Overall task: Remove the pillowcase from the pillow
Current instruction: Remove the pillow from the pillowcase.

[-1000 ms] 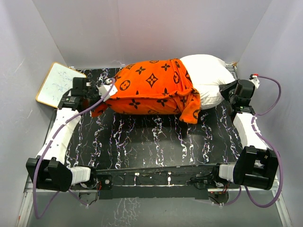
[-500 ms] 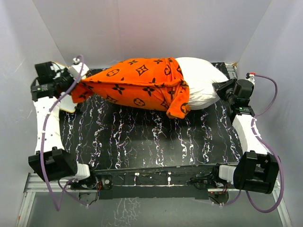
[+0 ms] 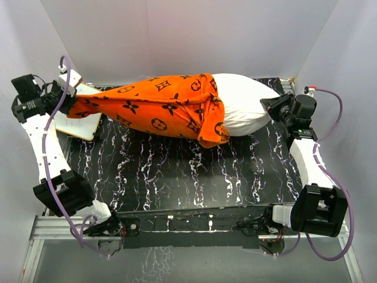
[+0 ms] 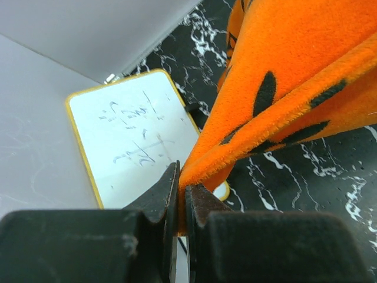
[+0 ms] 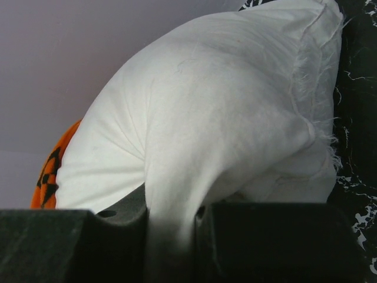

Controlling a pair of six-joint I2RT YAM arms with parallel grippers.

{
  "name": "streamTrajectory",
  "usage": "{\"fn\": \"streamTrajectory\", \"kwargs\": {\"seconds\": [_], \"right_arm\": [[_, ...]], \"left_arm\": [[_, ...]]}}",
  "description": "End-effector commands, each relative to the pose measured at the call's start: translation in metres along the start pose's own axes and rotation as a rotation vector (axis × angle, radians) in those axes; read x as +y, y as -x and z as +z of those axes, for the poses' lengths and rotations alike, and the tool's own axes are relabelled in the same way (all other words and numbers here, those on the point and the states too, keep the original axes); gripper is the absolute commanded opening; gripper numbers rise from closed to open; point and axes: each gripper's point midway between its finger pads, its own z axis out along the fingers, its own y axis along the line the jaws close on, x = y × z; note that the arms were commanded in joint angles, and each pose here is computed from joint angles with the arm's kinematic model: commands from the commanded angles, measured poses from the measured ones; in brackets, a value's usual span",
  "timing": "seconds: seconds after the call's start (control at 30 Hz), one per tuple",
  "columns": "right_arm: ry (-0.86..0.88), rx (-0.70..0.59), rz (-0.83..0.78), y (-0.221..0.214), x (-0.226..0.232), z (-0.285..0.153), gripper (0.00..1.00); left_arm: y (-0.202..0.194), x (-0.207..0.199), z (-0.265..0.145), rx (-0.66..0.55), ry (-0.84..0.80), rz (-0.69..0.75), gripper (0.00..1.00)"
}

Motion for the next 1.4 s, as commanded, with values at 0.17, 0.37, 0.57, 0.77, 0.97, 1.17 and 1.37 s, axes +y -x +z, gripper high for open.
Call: {"fn": "streamTrajectory", "kwargs": {"seconds": [0.17, 0.37, 0.57, 0.77, 0.97, 1.17, 1.37], "right_arm": [[-0.324, -0.495, 0.054, 0.104, -0.092, -0.023, 0.09], [-0.327, -0.496, 0.104, 0.109, -0.099, -0.020, 0.09], [-0.363, -0.517, 0.114, 0.111, -0.110, -0.025, 0.09], [-0.112, -0.375, 0.055, 0.075, -0.063, 0.000, 0.09], [0.053, -0.292, -0.062, 0.037, -0.033, 0.004, 0.08], [0.041, -0.193, -0.141, -0.003, -0.041, -0.001, 0.08], [-0.053, -0.072, -0.170, -0.068, -0.066, -0.011, 0.18]], "left_arm": [[-0.059, 0.151, -0.098, 0.236, 0.563, -0.054, 0.00], [-0.030, 0.173, -0.127, 0.175, 0.593, 0.041, 0.00], [-0.025, 0.160, -0.131, 0.149, 0.568, 0.046, 0.00], [-0.022, 0.035, -0.064, 0.128, 0.120, -0.015, 0.15], [0.044, -0.142, 0.019, 0.109, -0.335, 0.042, 0.97], [0.144, -0.183, 0.062, 0.026, -0.475, -0.055, 0.92], [0.168, -0.258, 0.110, 0.043, -0.553, -0.006, 0.92]]}}
